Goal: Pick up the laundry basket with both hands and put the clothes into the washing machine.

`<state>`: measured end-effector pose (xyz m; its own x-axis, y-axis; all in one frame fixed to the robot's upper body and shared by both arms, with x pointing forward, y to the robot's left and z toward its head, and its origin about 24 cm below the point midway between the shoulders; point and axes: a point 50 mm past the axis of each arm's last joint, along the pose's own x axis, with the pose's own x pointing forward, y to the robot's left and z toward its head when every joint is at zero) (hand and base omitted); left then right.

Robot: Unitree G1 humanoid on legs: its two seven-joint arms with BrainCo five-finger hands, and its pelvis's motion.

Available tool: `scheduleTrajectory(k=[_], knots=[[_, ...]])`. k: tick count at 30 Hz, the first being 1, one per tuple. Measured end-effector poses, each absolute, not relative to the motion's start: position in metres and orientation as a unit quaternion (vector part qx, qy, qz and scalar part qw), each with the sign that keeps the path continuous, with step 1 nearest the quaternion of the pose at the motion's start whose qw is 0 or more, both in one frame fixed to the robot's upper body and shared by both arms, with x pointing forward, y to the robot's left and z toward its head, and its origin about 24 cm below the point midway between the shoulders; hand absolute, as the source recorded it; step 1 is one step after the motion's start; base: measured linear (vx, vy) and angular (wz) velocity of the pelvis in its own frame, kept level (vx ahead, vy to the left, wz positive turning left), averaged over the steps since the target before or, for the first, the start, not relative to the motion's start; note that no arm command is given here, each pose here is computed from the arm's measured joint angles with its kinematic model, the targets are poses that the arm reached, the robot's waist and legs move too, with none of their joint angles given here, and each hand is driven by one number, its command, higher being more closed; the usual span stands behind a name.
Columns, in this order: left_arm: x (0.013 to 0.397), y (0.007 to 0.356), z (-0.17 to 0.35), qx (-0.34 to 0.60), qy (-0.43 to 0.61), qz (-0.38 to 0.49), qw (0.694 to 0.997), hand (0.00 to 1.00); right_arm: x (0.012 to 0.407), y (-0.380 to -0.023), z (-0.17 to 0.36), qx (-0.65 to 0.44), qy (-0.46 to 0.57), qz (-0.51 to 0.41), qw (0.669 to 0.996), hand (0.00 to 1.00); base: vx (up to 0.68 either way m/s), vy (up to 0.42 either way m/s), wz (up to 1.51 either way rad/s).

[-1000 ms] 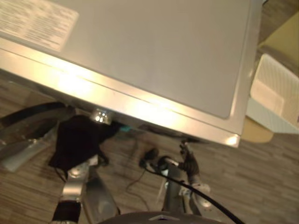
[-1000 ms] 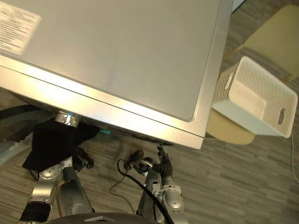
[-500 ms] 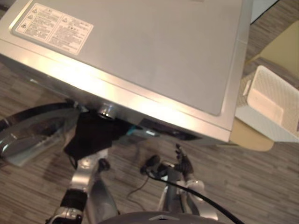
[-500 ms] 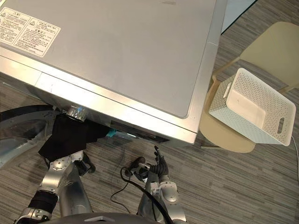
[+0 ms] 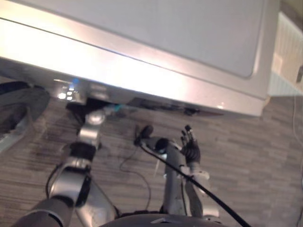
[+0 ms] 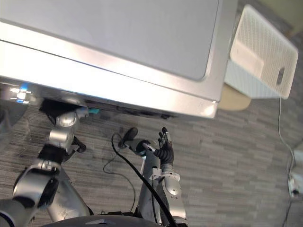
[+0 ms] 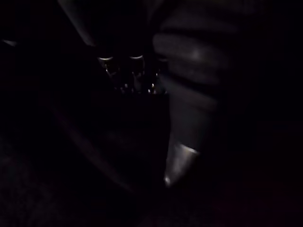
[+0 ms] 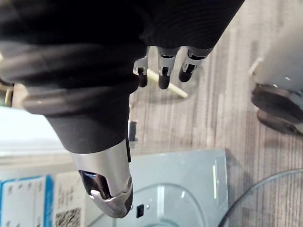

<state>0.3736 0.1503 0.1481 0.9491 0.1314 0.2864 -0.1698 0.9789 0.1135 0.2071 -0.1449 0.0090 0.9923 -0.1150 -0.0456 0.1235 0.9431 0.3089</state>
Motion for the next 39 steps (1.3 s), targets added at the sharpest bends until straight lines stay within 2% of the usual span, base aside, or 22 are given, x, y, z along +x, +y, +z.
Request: scheduleTrajectory(k=[6, 9, 11, 13, 14, 16, 19, 21, 22, 23, 24, 25, 28, 30, 31, 33, 34, 35, 38, 39], knots=[[0.394, 0.128, 0.246, 0.052, -0.247, 0.088, 0.963, 0.0, 0.195, -0.113, 0.022, 0.269, -0.01, 0.025, 0.963, 0.0, -0.02, -0.087, -0.21], [0.394, 0.135, 0.28, 0.055, -0.281, 0.121, 0.95, 0.0, 0.181, -0.107, 0.033, 0.308, -0.031, 0.057, 0.949, 0.0, -0.05, -0.168, -0.33], [0.393, 0.15, 0.289, 0.067, -0.289, 0.148, 0.943, 0.0, 0.175, -0.109, 0.038, 0.326, -0.042, 0.061, 0.943, 0.0, -0.03, -0.22, -0.59], [0.389, 0.187, 0.301, 0.092, -0.294, 0.209, 0.928, 0.0, 0.174, -0.11, 0.044, 0.35, -0.063, 0.069, 0.932, 0.0, -0.03, -0.278, -1.02], [0.387, 0.194, 0.306, 0.097, -0.297, 0.225, 0.923, 0.0, 0.174, -0.111, 0.045, 0.356, -0.066, 0.068, 0.93, 0.0, -0.02, -0.262, -0.96], [0.379, 0.203, 0.336, 0.147, -0.33, 0.264, 0.894, 0.0, 0.174, -0.116, 0.044, 0.379, -0.068, 0.06, 0.921, 0.0, 0.0, -0.171, -0.41], [0.37, 0.191, 0.369, 0.355, -0.381, 0.313, 0.794, 0.0, 0.179, -0.122, 0.043, 0.378, -0.074, 0.066, 0.92, 0.0, -0.02, -0.027, -0.06], [0.36, 0.182, 0.39, 0.493, -0.418, 0.332, 0.687, 0.0, 0.184, -0.121, 0.048, 0.38, -0.088, 0.079, 0.917, 0.0, -0.05, 0.082, -0.16], [0.355, 0.181, 0.395, 0.594, -0.433, 0.33, 0.593, 0.0, 0.188, -0.12, 0.052, 0.385, -0.098, 0.091, 0.913, 0.0, 0.01, 0.119, -0.03], [0.353, 0.175, 0.395, 0.648, -0.44, 0.311, 0.538, 0.0, 0.188, -0.121, 0.053, 0.391, -0.102, 0.092, 0.91, 0.0, 0.12, 0.153, -0.01], [0.348, 0.167, 0.395, 0.686, -0.451, 0.293, 0.49, 0.0, 0.188, -0.123, 0.053, 0.395, -0.104, 0.088, 0.909, 0.0, 0.13, 0.111, 0.0], [0.347, 0.163, 0.394, 0.701, -0.45, 0.278, 0.478, 0.0, 0.189, -0.124, 0.053, 0.396, -0.108, 0.083, 0.908, 0.0, 0.13, 0.108, -0.04], [0.348, 0.163, 0.39, 0.713, -0.445, 0.257, 0.477, 0.0, 0.189, -0.13, 0.051, 0.391, -0.104, 0.073, 0.912, 0.0, 0.05, 0.02, -0.02], [0.348, 0.165, 0.389, 0.722, -0.443, 0.255, 0.466, 0.0, 0.186, -0.137, 0.047, 0.385, -0.101, 0.057, 0.915, 0.0, 0.07, -0.01, -0.01], [0.35, 0.17, 0.388, 0.72, -0.429, 0.264, 0.477, 0.0, 0.184, -0.14, 0.046, 0.381, -0.099, 0.049, 0.918, 0.0, 0.09, -0.038, 0.04], [0.357, 0.191, 0.391, 0.663, -0.38, 0.31, 0.566, 0.0, 0.183, -0.14, 0.045, 0.38, -0.097, 0.044, 0.919, 0.0, 0.08, -0.046, 0.04], [0.358, 0.199, 0.392, 0.638, -0.362, 0.322, 0.598, 0.0, 0.183, -0.14, 0.045, 0.377, -0.097, 0.044, 0.92, 0.0, 0.05, -0.047, 0.01], [0.358, 0.217, 0.396, 0.577, -0.329, 0.346, 0.663, 0.0, 0.184, -0.139, 0.045, 0.363, -0.094, 0.049, 0.926, 0.0, 0.06, -0.064, 0.03], [0.356, 0.229, 0.399, 0.505, -0.323, 0.356, 0.717, 0.0, 0.181, -0.138, 0.043, 0.349, -0.084, 0.05, 0.932, 0.0, 0.06, -0.077, 0.08], [0.356, 0.227, 0.397, 0.469, -0.327, 0.347, 0.743, 0.0, 0.178, -0.138, 0.04, 0.349, -0.075, 0.047, 0.933, 0.0, 0.06, -0.092, 0.12]])
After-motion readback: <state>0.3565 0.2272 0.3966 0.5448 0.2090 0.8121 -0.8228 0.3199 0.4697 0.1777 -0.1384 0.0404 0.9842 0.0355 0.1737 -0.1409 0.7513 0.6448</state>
